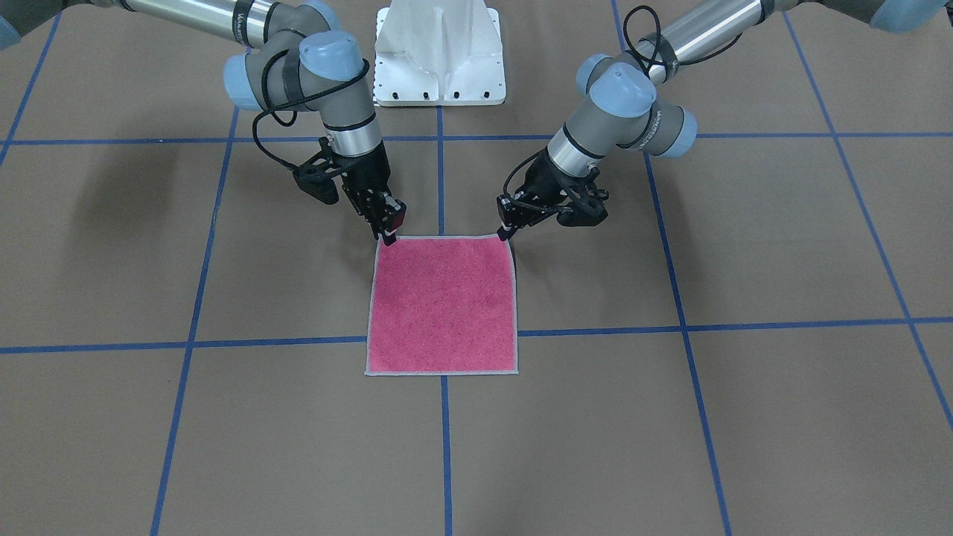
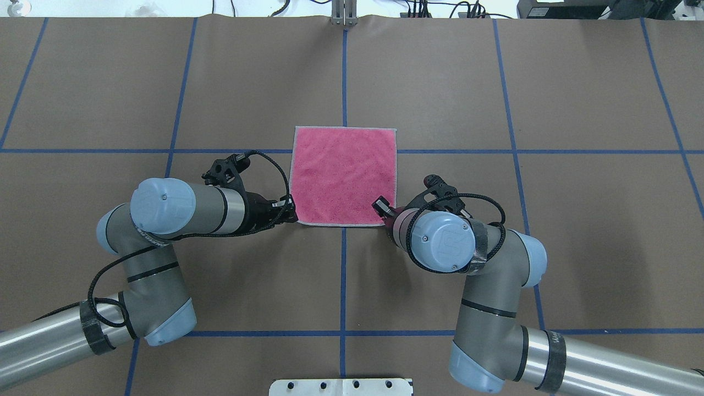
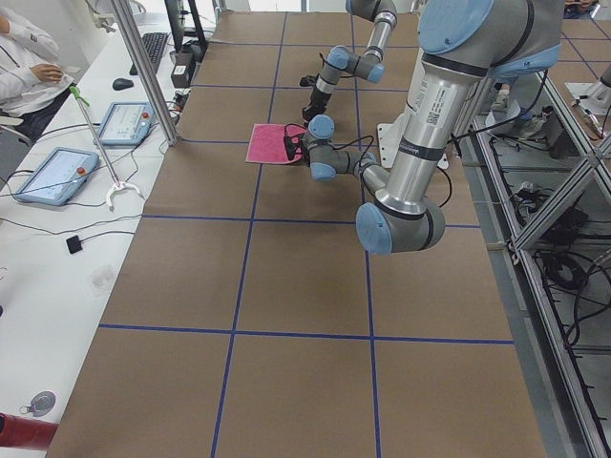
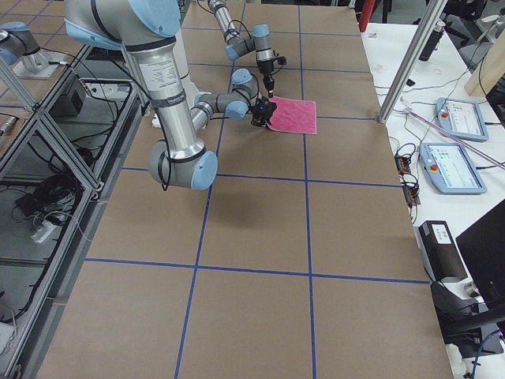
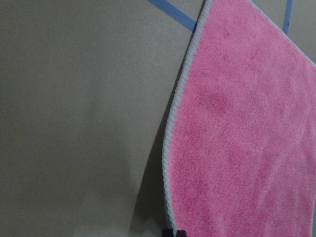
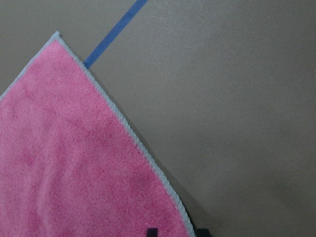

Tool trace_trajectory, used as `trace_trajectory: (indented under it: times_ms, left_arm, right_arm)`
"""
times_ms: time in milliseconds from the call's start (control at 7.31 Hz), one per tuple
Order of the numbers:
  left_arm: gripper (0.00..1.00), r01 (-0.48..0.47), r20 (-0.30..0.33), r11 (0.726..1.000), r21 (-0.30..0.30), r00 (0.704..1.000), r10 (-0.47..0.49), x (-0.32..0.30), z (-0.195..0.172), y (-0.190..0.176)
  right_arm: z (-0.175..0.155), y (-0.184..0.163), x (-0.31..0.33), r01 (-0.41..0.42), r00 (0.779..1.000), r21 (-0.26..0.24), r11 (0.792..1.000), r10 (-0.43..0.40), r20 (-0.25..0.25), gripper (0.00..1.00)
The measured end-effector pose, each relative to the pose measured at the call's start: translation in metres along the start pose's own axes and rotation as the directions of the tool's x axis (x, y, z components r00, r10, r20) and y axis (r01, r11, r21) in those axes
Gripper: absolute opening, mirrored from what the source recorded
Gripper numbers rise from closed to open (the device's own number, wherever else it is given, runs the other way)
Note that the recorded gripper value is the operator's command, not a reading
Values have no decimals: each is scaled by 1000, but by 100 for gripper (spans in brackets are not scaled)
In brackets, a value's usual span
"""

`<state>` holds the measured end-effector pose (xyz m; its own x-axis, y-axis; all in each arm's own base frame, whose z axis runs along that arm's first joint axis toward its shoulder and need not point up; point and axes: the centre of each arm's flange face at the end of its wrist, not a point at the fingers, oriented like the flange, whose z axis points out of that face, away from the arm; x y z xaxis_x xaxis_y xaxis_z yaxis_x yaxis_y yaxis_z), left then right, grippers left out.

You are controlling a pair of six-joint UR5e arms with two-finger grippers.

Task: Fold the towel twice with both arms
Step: 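Grasp the towel's near corner with the right gripper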

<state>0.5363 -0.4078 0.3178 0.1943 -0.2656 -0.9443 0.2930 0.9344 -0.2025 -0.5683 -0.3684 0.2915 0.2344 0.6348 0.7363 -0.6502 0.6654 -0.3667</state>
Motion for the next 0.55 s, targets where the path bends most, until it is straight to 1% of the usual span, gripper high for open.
trace_trajectory:
  times_ms: [547]
  left_arm:
    - [0, -2, -12, 1000, -2, 1000, 2, 5, -4, 2]
  right_arm:
    - [-16, -5, -2, -4, 1000, -9, 1000, 5, 21, 0]
